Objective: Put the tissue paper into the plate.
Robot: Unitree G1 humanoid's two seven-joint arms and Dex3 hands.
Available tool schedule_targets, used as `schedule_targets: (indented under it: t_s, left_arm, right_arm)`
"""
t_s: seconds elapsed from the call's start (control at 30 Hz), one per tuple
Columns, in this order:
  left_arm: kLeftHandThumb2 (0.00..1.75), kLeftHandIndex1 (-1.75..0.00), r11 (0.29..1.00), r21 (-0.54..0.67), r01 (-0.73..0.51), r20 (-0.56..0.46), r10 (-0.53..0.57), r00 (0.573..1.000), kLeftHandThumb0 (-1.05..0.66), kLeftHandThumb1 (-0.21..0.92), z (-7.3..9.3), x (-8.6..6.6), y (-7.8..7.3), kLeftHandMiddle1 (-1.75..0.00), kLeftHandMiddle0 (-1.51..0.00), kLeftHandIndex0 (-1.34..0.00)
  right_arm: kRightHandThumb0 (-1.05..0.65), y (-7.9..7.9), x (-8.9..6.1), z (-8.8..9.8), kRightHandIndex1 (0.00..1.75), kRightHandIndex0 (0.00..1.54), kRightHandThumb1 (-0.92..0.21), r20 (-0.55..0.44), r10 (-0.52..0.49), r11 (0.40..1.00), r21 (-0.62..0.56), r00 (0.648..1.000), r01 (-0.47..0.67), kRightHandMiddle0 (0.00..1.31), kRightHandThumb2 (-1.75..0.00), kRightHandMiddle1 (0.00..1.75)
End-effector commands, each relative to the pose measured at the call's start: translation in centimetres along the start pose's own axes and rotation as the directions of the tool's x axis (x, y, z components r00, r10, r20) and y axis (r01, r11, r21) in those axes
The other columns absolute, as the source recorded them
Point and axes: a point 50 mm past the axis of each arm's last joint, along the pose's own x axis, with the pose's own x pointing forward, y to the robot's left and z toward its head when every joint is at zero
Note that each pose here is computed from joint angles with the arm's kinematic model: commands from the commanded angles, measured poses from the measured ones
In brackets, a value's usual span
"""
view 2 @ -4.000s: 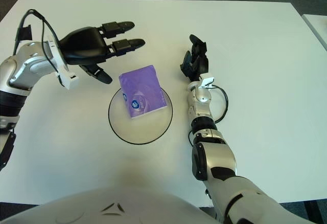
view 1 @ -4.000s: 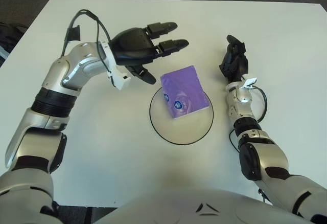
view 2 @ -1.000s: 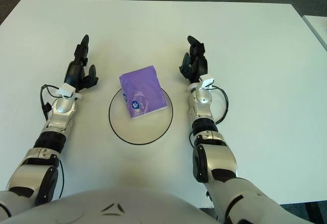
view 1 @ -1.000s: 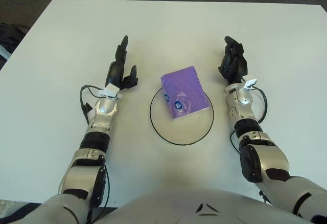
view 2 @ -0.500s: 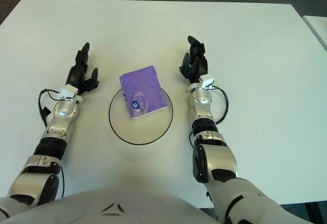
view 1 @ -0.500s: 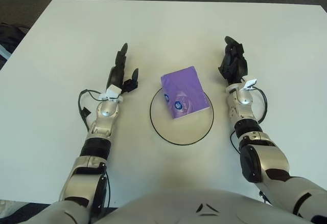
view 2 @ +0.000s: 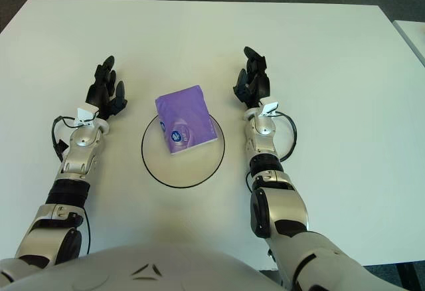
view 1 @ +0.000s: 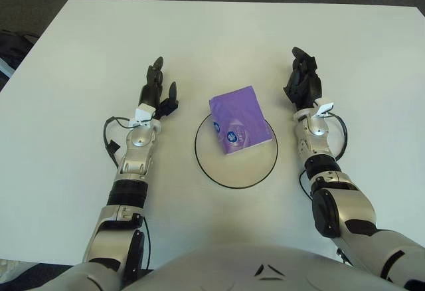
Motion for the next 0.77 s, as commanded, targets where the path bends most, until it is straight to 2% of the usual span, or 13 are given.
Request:
schedule_targets:
  t_s: [0.0, 0.13, 0.3, 0.47, 0.73]
  left_arm:
    - [0.81, -0.46, 1.000, -0.030, 0.008, -0.271, -0.016, 0.962, -0.79, 0.92, -4.6, -2.7, -0.5, -0.06, -0.22, 0.00]
    - [0.82, -0.46, 0.999, -0.033, 0.009, -0.279, -0.017, 0.960, -0.79, 0.92, -4.5, -2.8, -0.6, -0.06, -0.23, 0.00]
    - [0.83, -0.46, 0.999, -0.041, 0.009, -0.281, -0.020, 0.959, -0.79, 0.92, -4.5, -2.8, -0.7, -0.06, -0.23, 0.00]
    - [0.84, -0.49, 0.999, -0.051, 0.002, -0.279, -0.016, 0.960, -0.79, 0.92, -4.5, -2.9, -0.8, -0.06, -0.25, 0.00]
    - [0.82, -0.53, 0.998, -0.064, -0.008, -0.274, -0.010, 0.962, -0.79, 0.92, -4.5, -3.1, -0.9, -0.06, -0.27, 0.00]
  right_arm:
    - [-0.64, -0.9, -9.5, -9.0, 0.01, 0.24, -0.92, -0.478, -0.084, 0.994, 0.019, 0.874, 0.107, 0.00, -0.82, 0.64]
    - [-0.64, -0.8, -9.5, -9.0, 0.01, 0.26, -0.92, -0.485, -0.085, 0.994, 0.018, 0.870, 0.107, 0.00, -0.80, 0.65]
    - [-0.62, 0.1, -9.3, -8.0, 0.03, 0.30, -0.92, -0.463, -0.086, 0.995, 0.009, 0.882, 0.102, 0.00, -0.77, 0.70]
    - [-0.60, 0.1, -9.6, -7.8, 0.06, 0.36, -0.92, -0.476, -0.103, 0.994, -0.021, 0.873, 0.106, 0.00, -0.75, 0.79]
    - [-0.55, 0.7, -10.4, -6.6, 0.08, 0.43, -0.92, -0.458, -0.123, 0.992, -0.087, 0.880, 0.094, 0.00, -0.67, 0.93]
